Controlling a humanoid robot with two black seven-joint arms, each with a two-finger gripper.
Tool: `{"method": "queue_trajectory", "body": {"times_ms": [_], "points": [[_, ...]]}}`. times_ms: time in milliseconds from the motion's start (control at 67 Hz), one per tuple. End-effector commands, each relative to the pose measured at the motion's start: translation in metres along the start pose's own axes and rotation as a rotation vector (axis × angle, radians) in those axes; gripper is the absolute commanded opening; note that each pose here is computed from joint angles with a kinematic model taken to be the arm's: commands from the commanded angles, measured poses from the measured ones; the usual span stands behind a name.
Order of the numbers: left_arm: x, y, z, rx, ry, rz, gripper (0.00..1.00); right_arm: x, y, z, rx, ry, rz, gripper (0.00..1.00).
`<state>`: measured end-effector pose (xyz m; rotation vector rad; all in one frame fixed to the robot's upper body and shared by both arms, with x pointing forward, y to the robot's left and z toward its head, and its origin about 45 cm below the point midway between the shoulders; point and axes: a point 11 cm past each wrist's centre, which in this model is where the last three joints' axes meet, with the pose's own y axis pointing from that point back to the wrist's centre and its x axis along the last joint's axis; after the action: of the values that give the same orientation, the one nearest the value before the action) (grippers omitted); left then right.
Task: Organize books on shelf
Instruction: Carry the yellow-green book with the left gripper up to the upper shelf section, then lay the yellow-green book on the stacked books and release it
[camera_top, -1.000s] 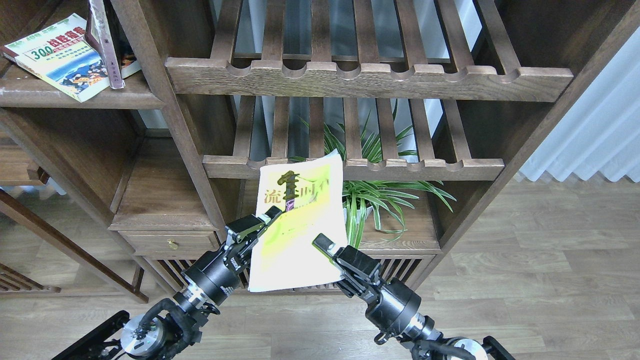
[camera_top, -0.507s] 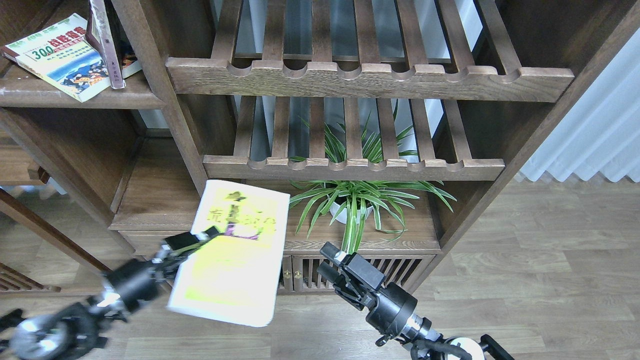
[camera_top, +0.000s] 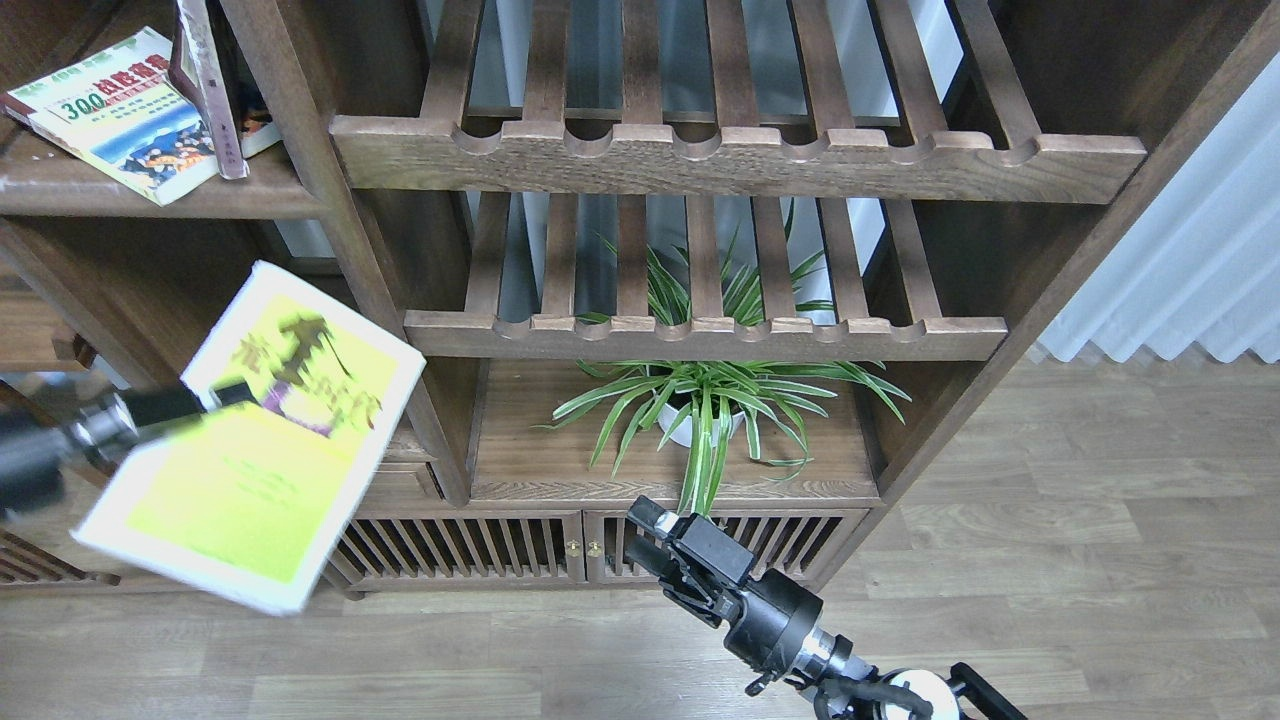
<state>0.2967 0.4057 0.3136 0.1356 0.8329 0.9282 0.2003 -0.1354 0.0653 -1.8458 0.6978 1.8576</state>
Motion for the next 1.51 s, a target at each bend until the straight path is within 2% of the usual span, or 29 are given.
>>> {"method": "queue_trajectory", "body": {"times_ms": [0, 388, 492, 657, 910, 1179, 1358, 1492], "points": [[-0.018, 0.016, 0.029, -0.026, -0.094, 0.015, 0.02, 0.000, 0.000, -0.002, 0.005, 0.001, -0.001, 1.00], [-0.072, 0.074, 0.115, -0.189, -0.343, 0.084, 0.02, 0.003, 0.002, -0.003, 0.011, -0.002, 0.011, 1.00], [-0.079, 0.087, 0.126, -0.218, -0.368, 0.104, 0.02, 0.005, 0.003, -0.003, 0.012, -0.004, 0.015, 1.00], [-0.080, 0.108, 0.139, -0.255, -0.391, 0.161, 0.02, 0.005, 0.003, -0.003, 0.012, -0.004, 0.015, 1.00], [-0.046, 0.142, 0.162, -0.353, -0.343, 0.277, 0.02, 0.007, 0.006, 0.000, 0.014, -0.013, 0.021, 1.00], [-0.014, 0.126, 0.169, -0.399, -0.280, 0.262, 0.02, 0.008, 0.008, 0.007, 0.008, -0.023, 0.021, 1.00], [-0.017, 0.089, 0.189, -0.457, -0.277, 0.160, 0.01, 0.009, 0.011, 0.011, 0.007, -0.031, 0.026, 1.00], [-0.014, 0.063, 0.187, -0.448, -0.248, 0.114, 0.01, 0.010, 0.012, 0.012, 0.008, -0.035, 0.029, 1.00]]}}
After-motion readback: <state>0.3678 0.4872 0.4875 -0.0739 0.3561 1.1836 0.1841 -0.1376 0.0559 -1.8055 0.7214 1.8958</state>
